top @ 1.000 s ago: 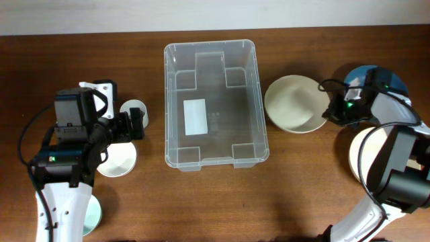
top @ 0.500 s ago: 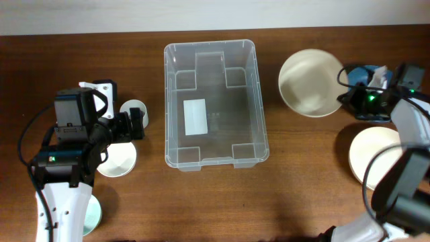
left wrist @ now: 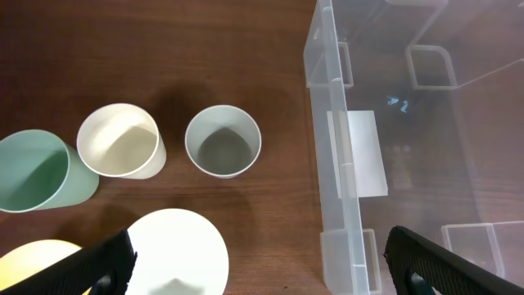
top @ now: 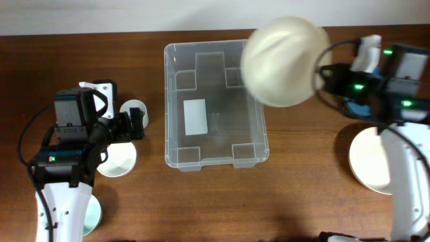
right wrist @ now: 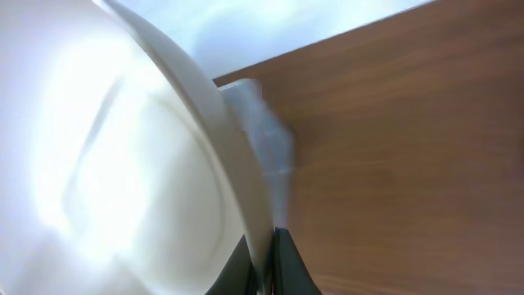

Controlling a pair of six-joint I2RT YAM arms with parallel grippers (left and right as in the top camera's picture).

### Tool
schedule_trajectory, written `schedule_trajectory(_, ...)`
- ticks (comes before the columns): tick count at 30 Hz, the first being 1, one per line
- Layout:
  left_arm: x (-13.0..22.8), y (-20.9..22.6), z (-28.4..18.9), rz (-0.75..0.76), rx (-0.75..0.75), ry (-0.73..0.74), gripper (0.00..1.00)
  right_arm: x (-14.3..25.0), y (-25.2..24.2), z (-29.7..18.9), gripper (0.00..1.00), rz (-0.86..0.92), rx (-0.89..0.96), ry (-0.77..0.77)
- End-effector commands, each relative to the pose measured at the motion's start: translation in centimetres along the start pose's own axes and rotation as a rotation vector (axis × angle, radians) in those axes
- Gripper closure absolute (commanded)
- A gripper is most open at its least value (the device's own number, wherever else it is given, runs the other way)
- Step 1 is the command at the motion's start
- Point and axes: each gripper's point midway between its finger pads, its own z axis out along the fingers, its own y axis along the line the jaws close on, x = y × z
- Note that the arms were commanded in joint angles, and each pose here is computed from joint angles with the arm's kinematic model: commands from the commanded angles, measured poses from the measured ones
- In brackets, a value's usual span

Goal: Pack container
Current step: 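Lift the cream bowl and lower it into the clear bin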

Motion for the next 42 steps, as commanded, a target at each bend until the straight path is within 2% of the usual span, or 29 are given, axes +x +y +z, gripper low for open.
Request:
schedule_trajectory(1,-0.7,0.0,-0.5,-0.011,-0.002,-0.019,0.01,1.5,4.0,2.3,0.96,-0.058,-0.015,0.038)
schedule_trajectory(6,-0.7,0.0,-0.5,-0.011,-0.002,-0.019,0.01,4.0,8.2,6.7,0.96,-0.194,0.026,0.056)
schedule_trajectory(12,-0.7,0.0,-0.5,-0.011,-0.002,-0.019,0.01,6.1,11.3,11.5,0.96,-0.275,0.015,0.052)
schedule_trajectory(25,-0.3,0.0,-0.5,-0.012,-0.003,-0.002,0.01,4.4,7.4,19.0,0.96,-0.279,0.249,0.003)
schedule_trajectory(32,-0.1,0.0,-0.5,-0.013,-0.004,0.004,0.01,7.1,5.0,22.5,0.96,-0.278,0.289,0.078)
schedule_trajectory(38,-0.1,0.0,-0.5,-0.013,-0.004,0.004,0.00,8.1,4.2,23.1,0.96,-0.277,0.303,0.107)
schedule_trajectory(40,-0.1,0.0,-0.5,-0.013,-0.004,0.004,0.01,8.1,4.2,23.1,0.94,-0.283,0.303,0.108)
schedule_trajectory(42,-0.1,0.0,-0.5,-0.013,-0.004,0.004,0.01,8.2,4.1,23.0,0.83,-0.295,0.302,0.120)
